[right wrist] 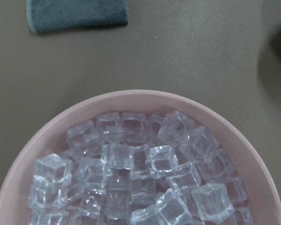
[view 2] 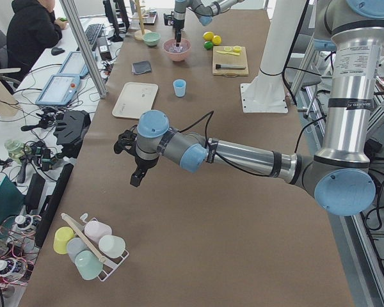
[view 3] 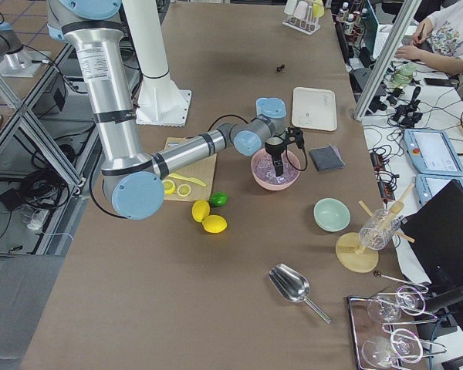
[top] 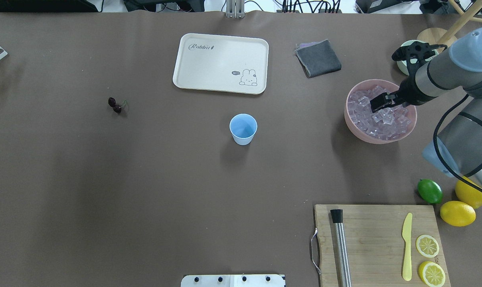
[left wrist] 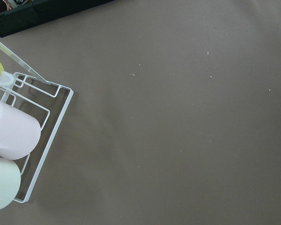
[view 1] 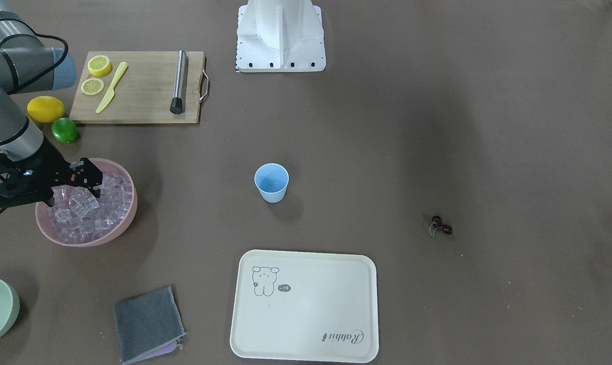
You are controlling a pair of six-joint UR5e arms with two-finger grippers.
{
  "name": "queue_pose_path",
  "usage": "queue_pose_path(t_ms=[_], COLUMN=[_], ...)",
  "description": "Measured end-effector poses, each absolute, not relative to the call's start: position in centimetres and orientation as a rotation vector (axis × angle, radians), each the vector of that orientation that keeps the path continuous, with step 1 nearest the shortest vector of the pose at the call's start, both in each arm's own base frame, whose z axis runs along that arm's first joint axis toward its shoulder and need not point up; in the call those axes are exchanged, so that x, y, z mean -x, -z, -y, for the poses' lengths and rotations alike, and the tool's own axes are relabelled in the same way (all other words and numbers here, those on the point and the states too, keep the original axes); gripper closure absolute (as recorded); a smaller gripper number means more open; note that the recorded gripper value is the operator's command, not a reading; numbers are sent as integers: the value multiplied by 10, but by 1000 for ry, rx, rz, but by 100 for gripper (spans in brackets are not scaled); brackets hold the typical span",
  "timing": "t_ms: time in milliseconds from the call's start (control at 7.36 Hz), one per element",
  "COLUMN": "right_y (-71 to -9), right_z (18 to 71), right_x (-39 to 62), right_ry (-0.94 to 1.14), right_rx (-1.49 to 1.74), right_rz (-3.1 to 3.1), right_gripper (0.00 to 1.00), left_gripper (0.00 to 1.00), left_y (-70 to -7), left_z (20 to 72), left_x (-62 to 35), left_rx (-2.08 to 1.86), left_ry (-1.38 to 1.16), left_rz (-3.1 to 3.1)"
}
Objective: Put ice and cherries in cup
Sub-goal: 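Lower the right gripper into the bowl and grasp an ice cube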
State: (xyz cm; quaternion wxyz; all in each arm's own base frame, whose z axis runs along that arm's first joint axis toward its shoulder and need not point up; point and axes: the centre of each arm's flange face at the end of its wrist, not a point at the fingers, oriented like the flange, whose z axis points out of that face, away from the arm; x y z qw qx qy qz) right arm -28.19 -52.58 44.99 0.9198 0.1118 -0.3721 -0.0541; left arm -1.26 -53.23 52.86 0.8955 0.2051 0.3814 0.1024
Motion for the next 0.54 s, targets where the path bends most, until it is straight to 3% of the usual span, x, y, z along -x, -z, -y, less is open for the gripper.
queue_pose_path(t_ms=[543], right_y=[-454], right_z=[519], right_x=[305], right_ry=[135], right_rx=[-240], right_rz=[732], right_gripper=[0], left_gripper=[2], left_y=[-535], left_z=[542], left_x=[11], left_rx=[-415], left_ry=[-210], left_rz=[-788])
